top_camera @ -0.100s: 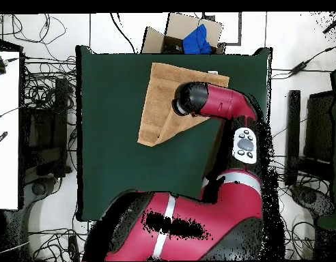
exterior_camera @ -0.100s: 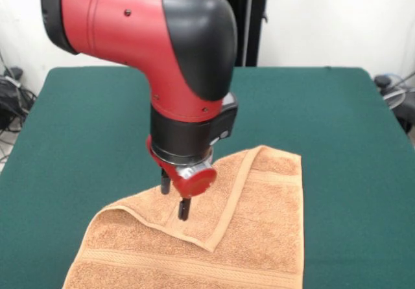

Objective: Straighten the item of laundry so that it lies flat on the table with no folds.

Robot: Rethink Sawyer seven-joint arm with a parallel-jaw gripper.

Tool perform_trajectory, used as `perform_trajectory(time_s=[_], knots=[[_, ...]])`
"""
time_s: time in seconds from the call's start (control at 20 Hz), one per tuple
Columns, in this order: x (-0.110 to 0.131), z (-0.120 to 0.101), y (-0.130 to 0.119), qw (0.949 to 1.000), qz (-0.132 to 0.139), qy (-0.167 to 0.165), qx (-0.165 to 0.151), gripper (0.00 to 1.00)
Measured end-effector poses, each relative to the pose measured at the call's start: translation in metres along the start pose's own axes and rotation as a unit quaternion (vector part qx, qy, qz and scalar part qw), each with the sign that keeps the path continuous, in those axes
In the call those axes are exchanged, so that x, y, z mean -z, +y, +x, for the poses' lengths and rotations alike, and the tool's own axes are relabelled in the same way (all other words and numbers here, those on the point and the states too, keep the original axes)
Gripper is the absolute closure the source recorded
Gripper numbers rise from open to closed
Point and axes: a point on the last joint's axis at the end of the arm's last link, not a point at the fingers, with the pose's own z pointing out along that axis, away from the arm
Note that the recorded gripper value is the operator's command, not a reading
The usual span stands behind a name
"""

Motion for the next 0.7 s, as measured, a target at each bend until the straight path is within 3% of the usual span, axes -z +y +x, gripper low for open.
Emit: perform_trajectory(time_s=[0.2, 0.7], knots=[[0.004, -0.002, 0.005, 1.0, -0.005, -0.001, -0.003, 0.0], [-0.007, -0.024, -0.012, 0.9998, -0.003, 0.0, -0.021, 0.0]])
